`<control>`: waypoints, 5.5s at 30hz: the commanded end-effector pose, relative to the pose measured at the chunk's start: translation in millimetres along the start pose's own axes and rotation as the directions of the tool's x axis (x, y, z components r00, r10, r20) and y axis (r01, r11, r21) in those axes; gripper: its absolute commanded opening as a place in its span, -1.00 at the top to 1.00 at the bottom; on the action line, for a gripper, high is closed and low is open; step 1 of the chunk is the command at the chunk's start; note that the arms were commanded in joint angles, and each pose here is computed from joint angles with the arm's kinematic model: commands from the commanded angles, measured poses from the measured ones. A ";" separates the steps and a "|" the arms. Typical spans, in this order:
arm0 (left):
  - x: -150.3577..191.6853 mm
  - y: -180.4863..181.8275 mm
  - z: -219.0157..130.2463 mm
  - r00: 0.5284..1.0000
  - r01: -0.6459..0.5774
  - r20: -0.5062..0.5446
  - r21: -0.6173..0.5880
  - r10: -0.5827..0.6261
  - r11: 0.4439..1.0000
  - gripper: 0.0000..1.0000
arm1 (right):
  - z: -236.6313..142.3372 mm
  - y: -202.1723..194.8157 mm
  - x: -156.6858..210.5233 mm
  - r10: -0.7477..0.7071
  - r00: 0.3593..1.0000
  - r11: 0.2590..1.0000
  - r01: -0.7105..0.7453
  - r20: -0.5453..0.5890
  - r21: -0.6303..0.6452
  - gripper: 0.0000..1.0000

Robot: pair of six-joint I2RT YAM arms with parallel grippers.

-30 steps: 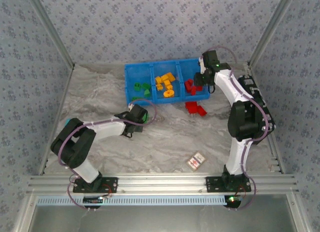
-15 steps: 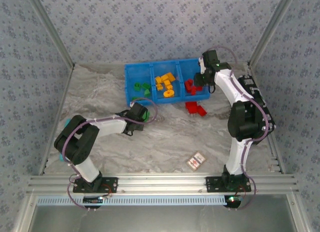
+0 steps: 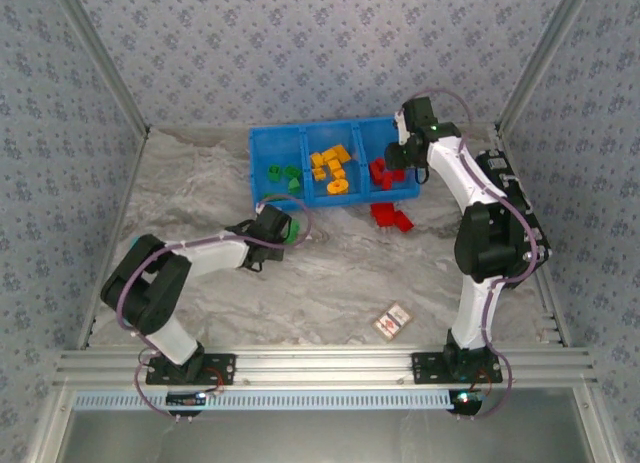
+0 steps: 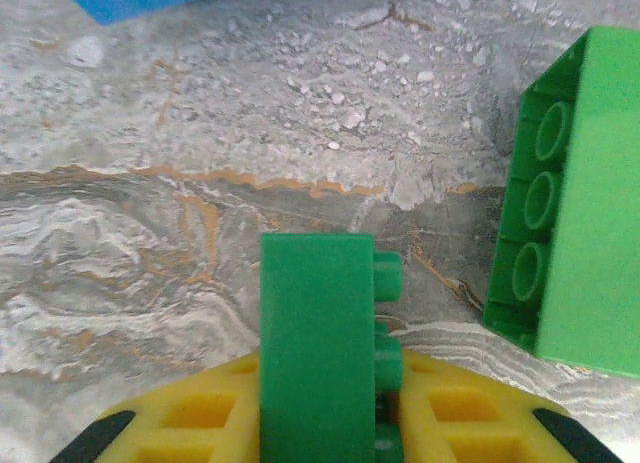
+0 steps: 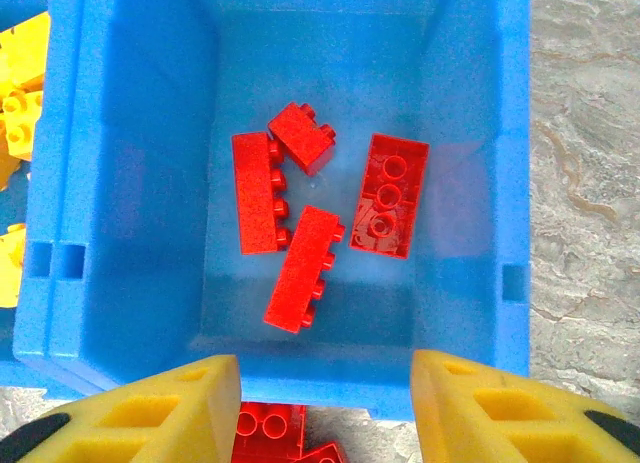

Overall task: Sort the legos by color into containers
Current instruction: Pick up the lego from the center of the table, then place the lego in the container, then pick up the lego from the center of the table.

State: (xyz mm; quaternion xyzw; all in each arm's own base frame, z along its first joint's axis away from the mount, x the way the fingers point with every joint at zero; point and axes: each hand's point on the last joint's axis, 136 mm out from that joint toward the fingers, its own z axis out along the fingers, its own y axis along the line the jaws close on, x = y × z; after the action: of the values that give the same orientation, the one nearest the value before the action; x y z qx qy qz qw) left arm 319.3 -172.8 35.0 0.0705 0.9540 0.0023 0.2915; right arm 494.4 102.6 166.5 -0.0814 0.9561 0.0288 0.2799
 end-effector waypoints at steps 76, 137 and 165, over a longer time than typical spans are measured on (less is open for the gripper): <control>-239.1 2.3 31.0 0.921 0.080 0.374 0.099 -0.111 0.992 0.24 | -178.7 51.0 111.5 -0.010 0.985 0.967 0.053 0.172 -0.249 -0.98; -36.6 -54.5 -15.4 0.981 -0.192 0.070 0.190 0.182 0.963 -0.15 | -164.1 104.4 124.9 -0.065 0.977 0.909 0.141 0.202 -0.393 -0.94; -32.8 -60.4 34.1 0.963 -0.256 -0.052 0.120 0.263 0.959 0.34 | -153.9 90.7 152.4 -0.074 0.983 0.924 0.131 0.169 -0.359 -0.95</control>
State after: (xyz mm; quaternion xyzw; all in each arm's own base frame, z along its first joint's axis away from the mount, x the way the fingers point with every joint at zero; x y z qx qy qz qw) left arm 358.5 -243.2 26.2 0.2119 0.9406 -0.0269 0.2639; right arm 273.6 160.5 217.7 -0.1789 0.9022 0.2053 0.3345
